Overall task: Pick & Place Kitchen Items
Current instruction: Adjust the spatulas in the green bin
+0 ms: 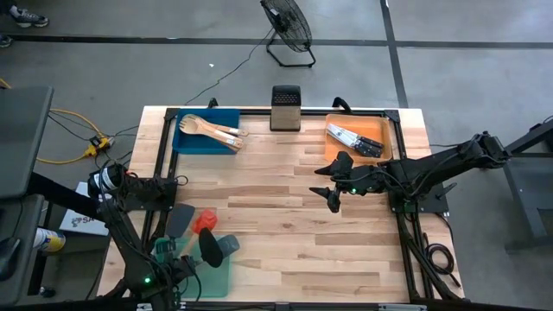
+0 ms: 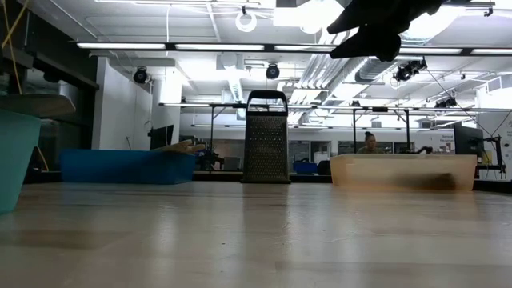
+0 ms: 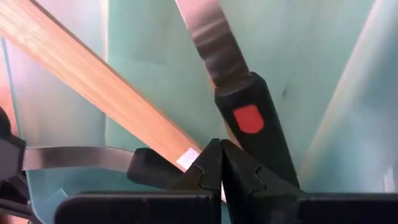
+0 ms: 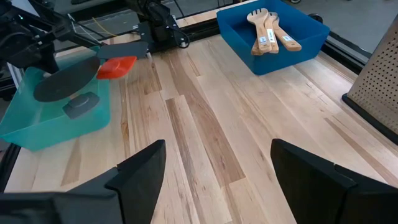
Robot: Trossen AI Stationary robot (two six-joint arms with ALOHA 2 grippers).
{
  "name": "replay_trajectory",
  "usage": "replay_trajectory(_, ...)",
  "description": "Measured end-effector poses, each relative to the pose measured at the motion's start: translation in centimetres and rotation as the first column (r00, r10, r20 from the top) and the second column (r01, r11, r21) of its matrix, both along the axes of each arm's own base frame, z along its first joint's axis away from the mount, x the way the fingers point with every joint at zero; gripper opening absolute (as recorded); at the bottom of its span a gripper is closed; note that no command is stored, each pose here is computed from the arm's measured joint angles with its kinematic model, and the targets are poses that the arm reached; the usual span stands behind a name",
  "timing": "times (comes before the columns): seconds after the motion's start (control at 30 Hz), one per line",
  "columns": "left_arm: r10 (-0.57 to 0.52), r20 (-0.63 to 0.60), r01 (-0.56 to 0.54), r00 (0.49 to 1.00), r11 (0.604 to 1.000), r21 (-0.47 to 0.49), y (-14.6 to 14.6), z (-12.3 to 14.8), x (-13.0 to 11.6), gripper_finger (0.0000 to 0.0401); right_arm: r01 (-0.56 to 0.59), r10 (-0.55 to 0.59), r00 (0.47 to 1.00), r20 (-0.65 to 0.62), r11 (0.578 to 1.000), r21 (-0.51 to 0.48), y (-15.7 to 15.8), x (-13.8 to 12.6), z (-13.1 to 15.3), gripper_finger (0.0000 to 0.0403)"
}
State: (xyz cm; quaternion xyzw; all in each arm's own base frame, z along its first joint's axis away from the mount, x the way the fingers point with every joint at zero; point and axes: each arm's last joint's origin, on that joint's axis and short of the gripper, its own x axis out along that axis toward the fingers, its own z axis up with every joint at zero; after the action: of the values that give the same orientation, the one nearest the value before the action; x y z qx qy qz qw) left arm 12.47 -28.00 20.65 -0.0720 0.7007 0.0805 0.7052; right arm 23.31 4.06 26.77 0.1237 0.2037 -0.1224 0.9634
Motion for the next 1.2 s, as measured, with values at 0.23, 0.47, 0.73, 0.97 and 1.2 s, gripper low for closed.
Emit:
replay_trajectory(0.23,-0.029,-0.047,0.028,0.998,0.999,-0.020,0.0,0.0,-0.1,0.0000,0.000,0.000,1.000,0.000,1.000,0.001,0.0,0.0,0.0,0.0283)
replay_trajectory(0.47,-0.028,-0.059,0.026,0.998,0.999,-0.031,-0.1,0.0,-0.1,0.0000,0.000,0.000,1.000,0.000,1.000,0.001,0.0,0.0,0.0,0.0283)
replay_trajectory(0.73,-0.026,0.002,0.026,1.000,1.000,-0.002,0.0,0.0,0.0,0.0000,-0.005,0.005,1.000,0.004,1.000,-0.008,0.0,0.1,0.0,0.0283)
replay_trajectory(0.97,-0.029,0.045,0.028,0.999,0.999,0.026,0.1,0.0,0.1,0.0000,-0.150,0.154,0.987,0.051,0.986,-0.066,0.9,2.2,-0.6,0.0283)
replay_trajectory(1.2,-0.011,0.136,0.003,0.991,0.998,0.059,0.2,2.6,1.1,0.0000,-0.182,0.184,0.983,0.026,0.980,-0.080,1.3,3.7,-2.2,0.0283)
